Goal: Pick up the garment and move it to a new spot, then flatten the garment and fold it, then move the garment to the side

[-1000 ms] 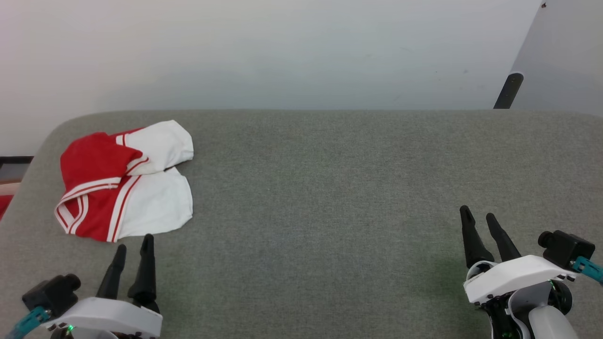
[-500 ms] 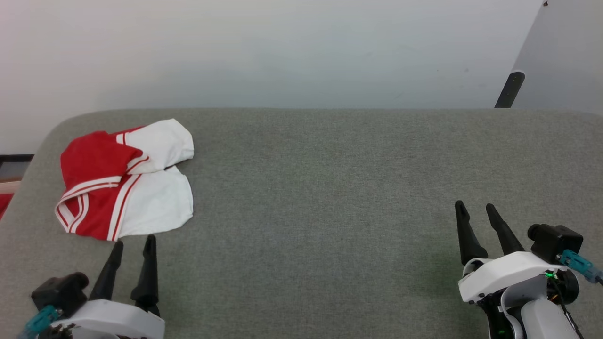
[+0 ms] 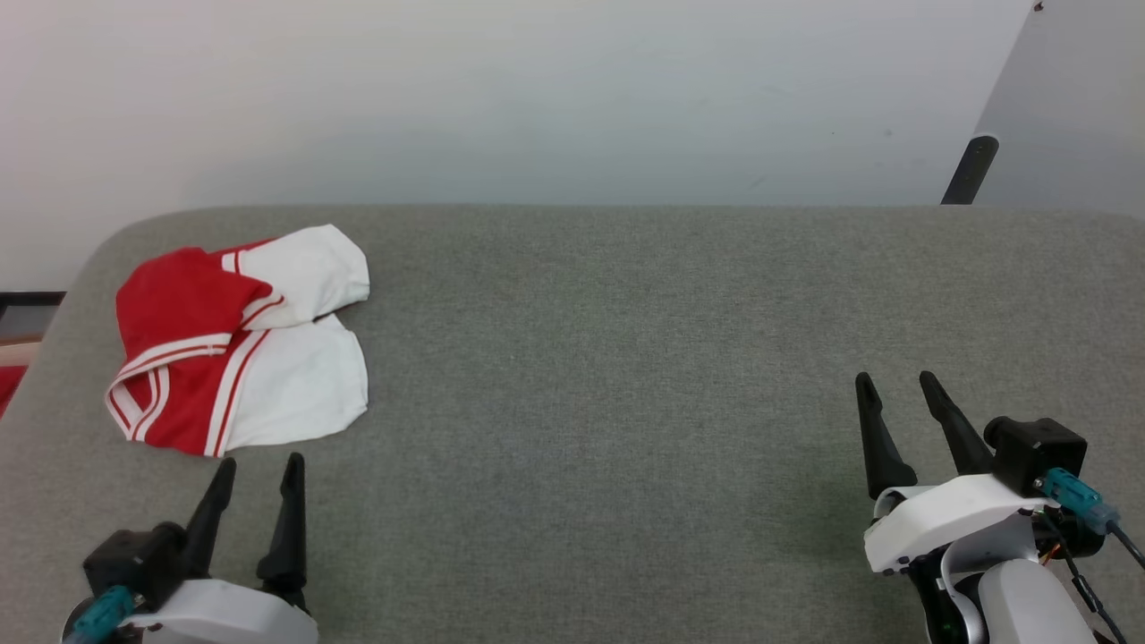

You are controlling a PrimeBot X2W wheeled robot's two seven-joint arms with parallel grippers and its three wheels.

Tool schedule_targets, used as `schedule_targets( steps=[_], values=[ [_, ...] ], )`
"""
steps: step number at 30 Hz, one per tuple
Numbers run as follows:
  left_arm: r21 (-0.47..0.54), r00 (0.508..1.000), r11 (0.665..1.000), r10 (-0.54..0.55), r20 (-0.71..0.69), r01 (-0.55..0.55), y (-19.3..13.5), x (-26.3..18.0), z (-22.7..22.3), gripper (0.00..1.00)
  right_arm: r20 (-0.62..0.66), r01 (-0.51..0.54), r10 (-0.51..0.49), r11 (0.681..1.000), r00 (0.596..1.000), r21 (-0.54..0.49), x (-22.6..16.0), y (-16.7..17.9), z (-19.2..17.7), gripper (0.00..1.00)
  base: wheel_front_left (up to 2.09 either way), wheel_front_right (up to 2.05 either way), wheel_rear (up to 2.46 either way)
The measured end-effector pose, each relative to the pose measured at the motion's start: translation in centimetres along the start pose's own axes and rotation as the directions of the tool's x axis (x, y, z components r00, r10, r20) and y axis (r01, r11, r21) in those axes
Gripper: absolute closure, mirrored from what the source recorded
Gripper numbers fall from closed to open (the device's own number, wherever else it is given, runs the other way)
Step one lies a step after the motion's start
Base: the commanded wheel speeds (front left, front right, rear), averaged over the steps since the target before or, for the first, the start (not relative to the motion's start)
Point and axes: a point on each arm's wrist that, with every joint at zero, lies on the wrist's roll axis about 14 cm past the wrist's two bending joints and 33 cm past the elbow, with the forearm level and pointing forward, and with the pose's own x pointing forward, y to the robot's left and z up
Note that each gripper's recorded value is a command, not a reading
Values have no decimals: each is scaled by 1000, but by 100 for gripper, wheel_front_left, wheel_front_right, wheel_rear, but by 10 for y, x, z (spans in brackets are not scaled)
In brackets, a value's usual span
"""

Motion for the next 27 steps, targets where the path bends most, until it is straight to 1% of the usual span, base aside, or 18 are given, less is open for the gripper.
schedule_targets(
  steps=[6, 11, 16, 27],
  values=[
    [54, 1000, 998, -13, 1, 13, -2, -1, 0, 0, 6, -6, 6, 999, 1000, -54, 0, 0, 1, 0, 0, 0, 0],
    [70, 1000, 998, -10, -3, 10, 0, -2, -3, 0, 15, 8, -7, 997, 1000, -80, -1, -6, 2, 0, 0, 0, 0],
    [81, 1000, 997, -9, 0, 9, 1, -3, -4, 0, -2, 22, -22, 993, 1000, -113, -6, -12, -5, 0, 0, 0, 0],
    [140, 1000, 990, -29, -2, 29, 2, 0, -5, 0, -14, 19, -22, 983, 1000, -184, -10, -15, -12, 0, 0, 0, 0]
  ],
)
